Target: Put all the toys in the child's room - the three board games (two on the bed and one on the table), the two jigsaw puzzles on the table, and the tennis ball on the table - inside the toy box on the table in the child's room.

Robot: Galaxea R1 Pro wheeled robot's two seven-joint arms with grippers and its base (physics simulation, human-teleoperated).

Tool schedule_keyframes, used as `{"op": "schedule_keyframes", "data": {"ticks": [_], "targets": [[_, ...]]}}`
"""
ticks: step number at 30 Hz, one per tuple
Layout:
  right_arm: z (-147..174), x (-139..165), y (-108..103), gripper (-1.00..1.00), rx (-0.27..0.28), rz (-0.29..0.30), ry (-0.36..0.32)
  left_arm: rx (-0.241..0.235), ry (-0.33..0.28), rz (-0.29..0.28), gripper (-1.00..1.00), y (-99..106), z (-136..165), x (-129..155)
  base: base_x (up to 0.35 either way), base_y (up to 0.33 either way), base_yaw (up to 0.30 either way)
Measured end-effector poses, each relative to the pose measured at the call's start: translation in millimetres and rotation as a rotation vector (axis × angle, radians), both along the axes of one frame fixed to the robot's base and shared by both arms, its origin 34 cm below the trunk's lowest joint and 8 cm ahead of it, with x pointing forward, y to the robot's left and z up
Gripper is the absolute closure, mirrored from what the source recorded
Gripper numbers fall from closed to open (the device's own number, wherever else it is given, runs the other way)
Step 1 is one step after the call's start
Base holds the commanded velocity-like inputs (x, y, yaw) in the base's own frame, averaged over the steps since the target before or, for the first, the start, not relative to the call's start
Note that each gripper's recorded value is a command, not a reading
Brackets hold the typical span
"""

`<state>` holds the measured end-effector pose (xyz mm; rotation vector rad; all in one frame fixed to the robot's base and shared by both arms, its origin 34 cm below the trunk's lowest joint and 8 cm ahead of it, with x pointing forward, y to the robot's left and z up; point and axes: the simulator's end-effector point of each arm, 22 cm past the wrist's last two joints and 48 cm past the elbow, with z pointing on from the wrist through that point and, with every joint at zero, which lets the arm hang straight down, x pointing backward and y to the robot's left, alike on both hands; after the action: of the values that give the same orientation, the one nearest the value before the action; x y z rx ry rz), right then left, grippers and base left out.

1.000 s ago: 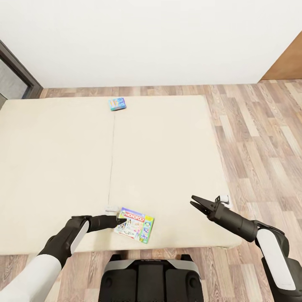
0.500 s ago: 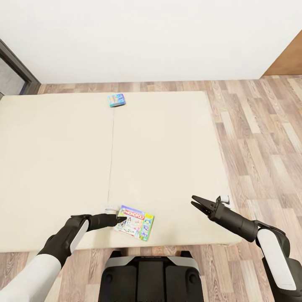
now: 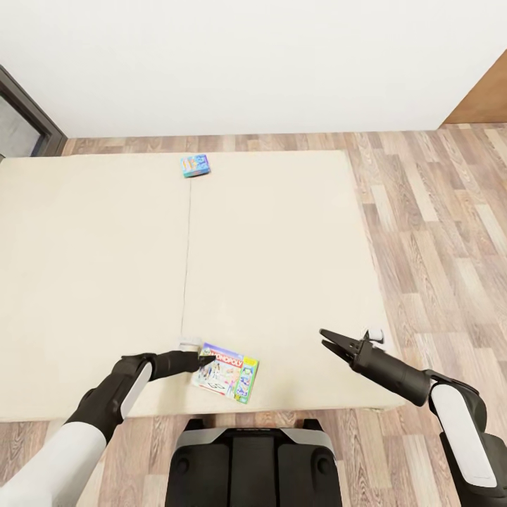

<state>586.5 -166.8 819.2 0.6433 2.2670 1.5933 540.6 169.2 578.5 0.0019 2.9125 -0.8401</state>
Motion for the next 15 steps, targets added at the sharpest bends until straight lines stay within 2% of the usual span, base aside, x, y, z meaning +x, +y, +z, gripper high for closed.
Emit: {"op": "schedule_keyframes", "data": {"ticks": [6, 15], "targets": [[-12.9, -3.1, -3.0, -1.00, -0.050, 0.000, 0.035, 0.001, -0.039, 0.001, -1.00, -0.7, 1.3, 8.6, 0.000, 0.000, 0.000], [-16.9, -3.8, -4.1, -1.00, -0.065, -0.003, 0.047, 0.001, -0.052, 0.002, -1.00, -0.6, 1.6, 11.1, 0.000, 0.000, 0.000]]}}
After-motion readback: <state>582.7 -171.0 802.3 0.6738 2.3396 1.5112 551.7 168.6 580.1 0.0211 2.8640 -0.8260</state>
